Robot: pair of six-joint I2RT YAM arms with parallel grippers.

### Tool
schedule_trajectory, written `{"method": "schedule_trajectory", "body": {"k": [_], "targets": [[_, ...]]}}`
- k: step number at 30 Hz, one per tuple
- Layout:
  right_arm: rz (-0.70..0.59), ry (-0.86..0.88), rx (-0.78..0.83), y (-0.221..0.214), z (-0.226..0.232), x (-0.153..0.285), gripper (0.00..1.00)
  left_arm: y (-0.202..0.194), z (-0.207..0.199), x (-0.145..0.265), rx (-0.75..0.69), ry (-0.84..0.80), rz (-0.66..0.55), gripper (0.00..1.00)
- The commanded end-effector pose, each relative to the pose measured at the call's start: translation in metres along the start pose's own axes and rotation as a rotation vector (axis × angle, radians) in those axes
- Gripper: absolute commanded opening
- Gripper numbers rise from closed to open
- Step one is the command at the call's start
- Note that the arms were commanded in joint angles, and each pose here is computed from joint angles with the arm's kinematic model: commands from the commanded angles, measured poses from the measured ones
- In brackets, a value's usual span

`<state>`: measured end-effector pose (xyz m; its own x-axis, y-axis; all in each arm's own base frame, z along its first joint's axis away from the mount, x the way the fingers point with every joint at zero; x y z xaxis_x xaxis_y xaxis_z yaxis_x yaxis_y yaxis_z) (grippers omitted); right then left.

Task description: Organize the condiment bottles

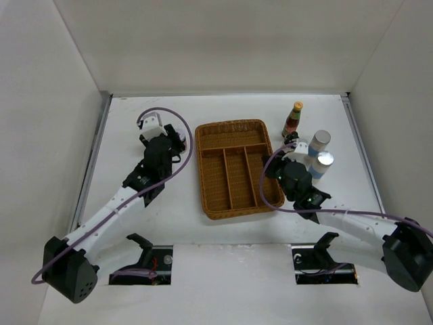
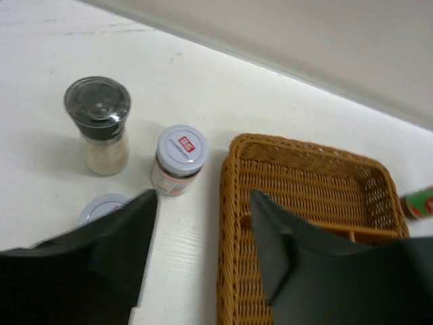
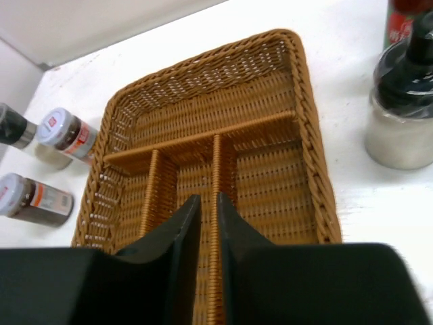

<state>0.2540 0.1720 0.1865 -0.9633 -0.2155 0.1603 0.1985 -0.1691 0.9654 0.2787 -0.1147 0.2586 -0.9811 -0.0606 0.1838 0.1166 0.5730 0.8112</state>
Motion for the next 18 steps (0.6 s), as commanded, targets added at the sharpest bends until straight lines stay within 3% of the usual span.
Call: {"method": "schedule_trajectory", "body": {"k": [1, 3, 4, 6, 8, 9, 18], "targets": [[-0.017, 0.064, -0.033, 0.005, 0.01, -0.005, 0.19, 0.03, 0.001, -0.017, 0.01, 0.064, -0.094, 0.47], [0.01, 0.075, -0.023, 0.0, 0.013, -0.009, 0.25, 0.037, 0.008, -0.025, -0.002, 0.124, -0.102, 0.47], [0.02, 0.086, -0.016, -0.002, 0.016, -0.009, 0.31, 0.04, 0.013, -0.031, -0.013, 0.173, -0.114, 0.54], [0.025, 0.091, -0.011, -0.004, 0.017, -0.012, 0.57, 0.042, 0.028, -0.045, -0.047, 0.274, -0.128, 0.74], [0.035, 0.091, -0.004, -0.007, 0.018, -0.015, 0.76, 0.041, 0.037, -0.059, -0.065, 0.326, -0.11, 0.85], [0.042, 0.092, -0.001, -0.009, 0.018, -0.016, 0.82, 0.039, 0.041, -0.065, -0.075, 0.35, -0.102, 0.88], [0.072, 0.127, 0.014, -0.016, 0.025, -0.02, 0.95, 0.019, 0.078, -0.129, -0.084, 0.45, -0.01, 0.9]]}}
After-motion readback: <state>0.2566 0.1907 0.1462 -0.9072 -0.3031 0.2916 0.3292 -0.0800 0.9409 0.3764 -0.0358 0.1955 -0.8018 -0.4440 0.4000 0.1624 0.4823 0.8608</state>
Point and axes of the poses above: each gripper's point midway between its finger pads, its own x axis back along the fingers, its own z axis along the line the jaws close on, y = z × x, the point moved 6 cm from there along x, back along the fingers, and after that the axes turned 14 degrees about x, right-handed, at the moved point
